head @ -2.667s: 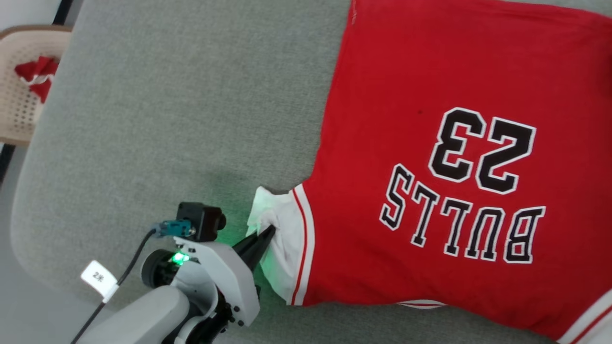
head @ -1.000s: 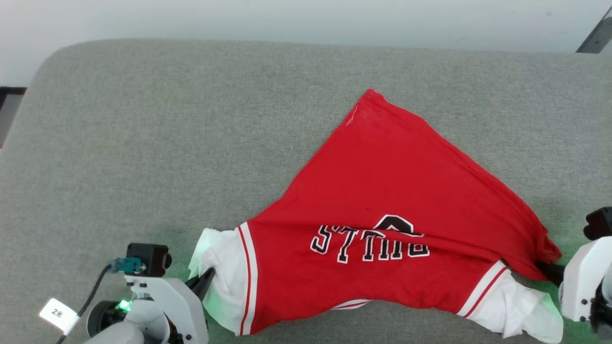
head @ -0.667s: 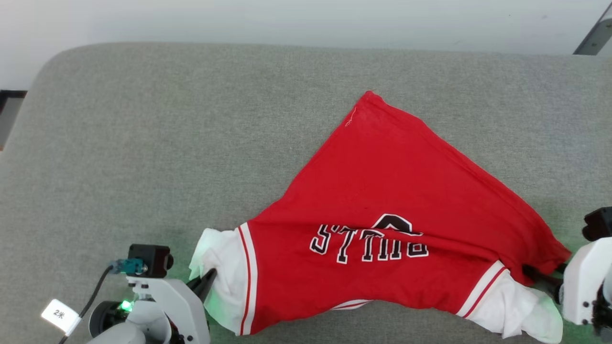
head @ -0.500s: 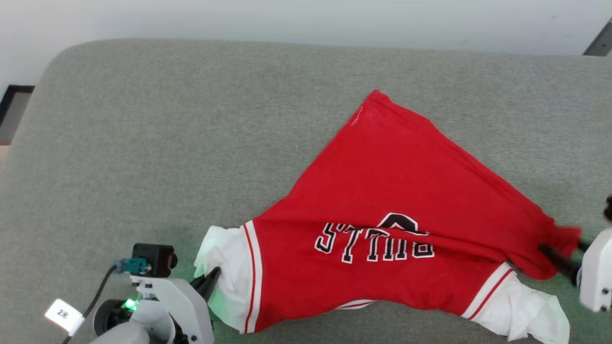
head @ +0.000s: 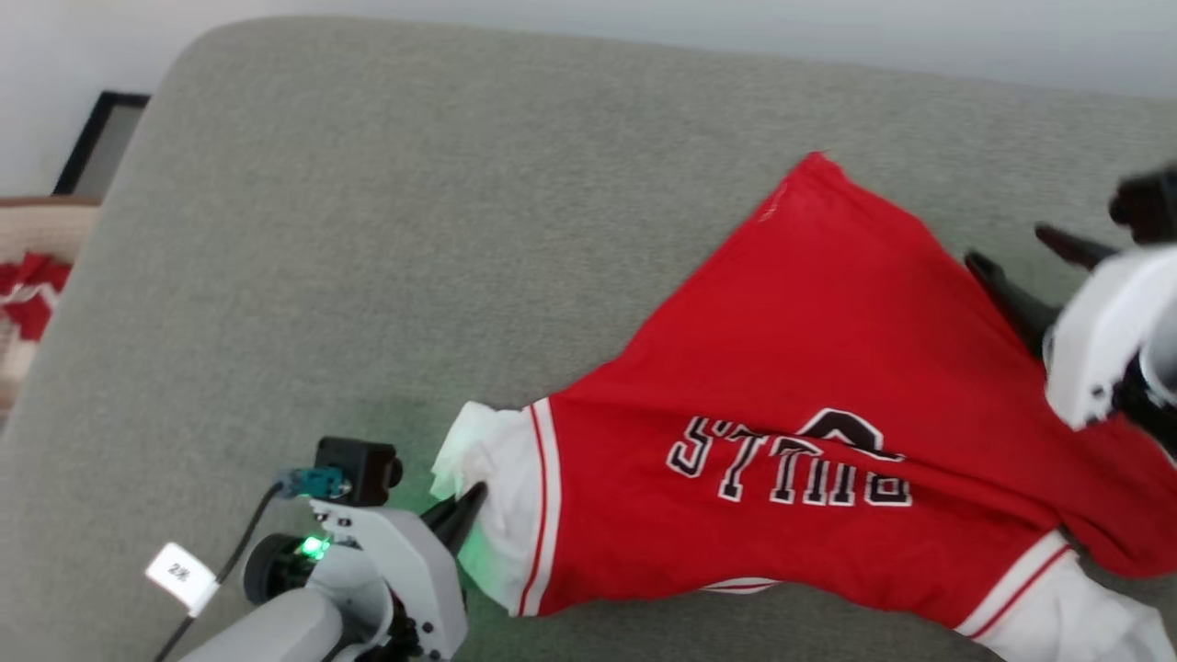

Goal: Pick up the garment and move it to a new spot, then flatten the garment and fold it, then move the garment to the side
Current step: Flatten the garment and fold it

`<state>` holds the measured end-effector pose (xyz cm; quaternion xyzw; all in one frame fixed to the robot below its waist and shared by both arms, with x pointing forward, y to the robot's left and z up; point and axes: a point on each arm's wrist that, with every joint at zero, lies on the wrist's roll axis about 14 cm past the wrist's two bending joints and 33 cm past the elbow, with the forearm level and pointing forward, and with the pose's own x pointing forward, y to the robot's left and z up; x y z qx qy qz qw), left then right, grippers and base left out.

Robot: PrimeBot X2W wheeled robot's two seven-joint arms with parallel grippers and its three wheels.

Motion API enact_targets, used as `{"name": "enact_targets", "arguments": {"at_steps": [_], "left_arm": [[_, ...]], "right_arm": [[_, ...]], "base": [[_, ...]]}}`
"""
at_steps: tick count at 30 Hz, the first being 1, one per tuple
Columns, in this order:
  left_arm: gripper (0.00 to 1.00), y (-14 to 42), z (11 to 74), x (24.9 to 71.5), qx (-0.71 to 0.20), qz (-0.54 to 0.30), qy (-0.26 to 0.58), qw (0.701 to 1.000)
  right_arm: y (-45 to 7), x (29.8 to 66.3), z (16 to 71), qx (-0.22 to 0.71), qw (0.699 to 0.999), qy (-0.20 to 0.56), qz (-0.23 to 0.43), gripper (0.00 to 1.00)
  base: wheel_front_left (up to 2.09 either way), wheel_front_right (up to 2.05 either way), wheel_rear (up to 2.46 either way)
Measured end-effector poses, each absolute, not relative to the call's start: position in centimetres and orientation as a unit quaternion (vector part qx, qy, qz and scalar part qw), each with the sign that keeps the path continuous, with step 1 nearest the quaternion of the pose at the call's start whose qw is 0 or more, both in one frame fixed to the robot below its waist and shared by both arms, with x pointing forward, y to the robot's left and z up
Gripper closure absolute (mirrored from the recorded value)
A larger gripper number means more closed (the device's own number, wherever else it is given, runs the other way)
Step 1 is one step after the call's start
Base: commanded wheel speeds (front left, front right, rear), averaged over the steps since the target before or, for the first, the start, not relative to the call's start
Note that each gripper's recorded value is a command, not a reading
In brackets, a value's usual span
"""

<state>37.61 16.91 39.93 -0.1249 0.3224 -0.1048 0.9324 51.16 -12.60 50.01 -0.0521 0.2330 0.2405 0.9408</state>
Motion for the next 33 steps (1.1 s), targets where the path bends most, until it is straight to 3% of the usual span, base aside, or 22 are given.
{"name": "enact_targets", "arguments": {"at_steps": [7,12,26,27,28,29,33], "left_arm": [[1.0,16.9,39.2,37.8,-0.133,-0.102,0.325,0.931],[1.0,17.0,38.5,37.8,-0.139,-0.1,0.329,0.929],[1.0,18.1,36.7,37.7,-0.16,-0.074,0.336,0.925],[1.0,18.1,36.6,37.7,-0.162,-0.074,0.337,0.925],[1.0,18.2,36.5,37.7,-0.162,-0.072,0.337,0.925],[1.0,18.2,36.5,37.7,-0.163,-0.072,0.338,0.924],[1.0,18.2,36.4,37.9,-0.165,-0.072,0.337,0.924]], "right_arm": [[-7.6,56.3,49.0,-0.1,0.929,0.215,0.285,0.0],[-6.0,59.2,46.7,-0.128,0.916,0.242,0.292,0.0],[-3.4,60.4,38.3,-0.136,0.842,0.431,0.296,0.0],[-3.4,60.3,38.2,-0.14,0.835,0.443,0.295,0.11],[-3.5,60.3,38.0,-0.141,0.83,0.453,0.293,0.74],[-3.6,60.2,38.0,-0.142,0.826,0.462,0.292,1.0],[-4.7,60.6,38.1,-0.146,0.827,0.468,0.277,1.0]], "base": [[0.0,0.0,0.0],[0.0,0.0,0.0],[0.0,0.0,0.0],[0.0,0.0,0.0],[0.0,0.0,0.0],[0.0,0.0,0.0],[0.0,0.0,0.0]]}}
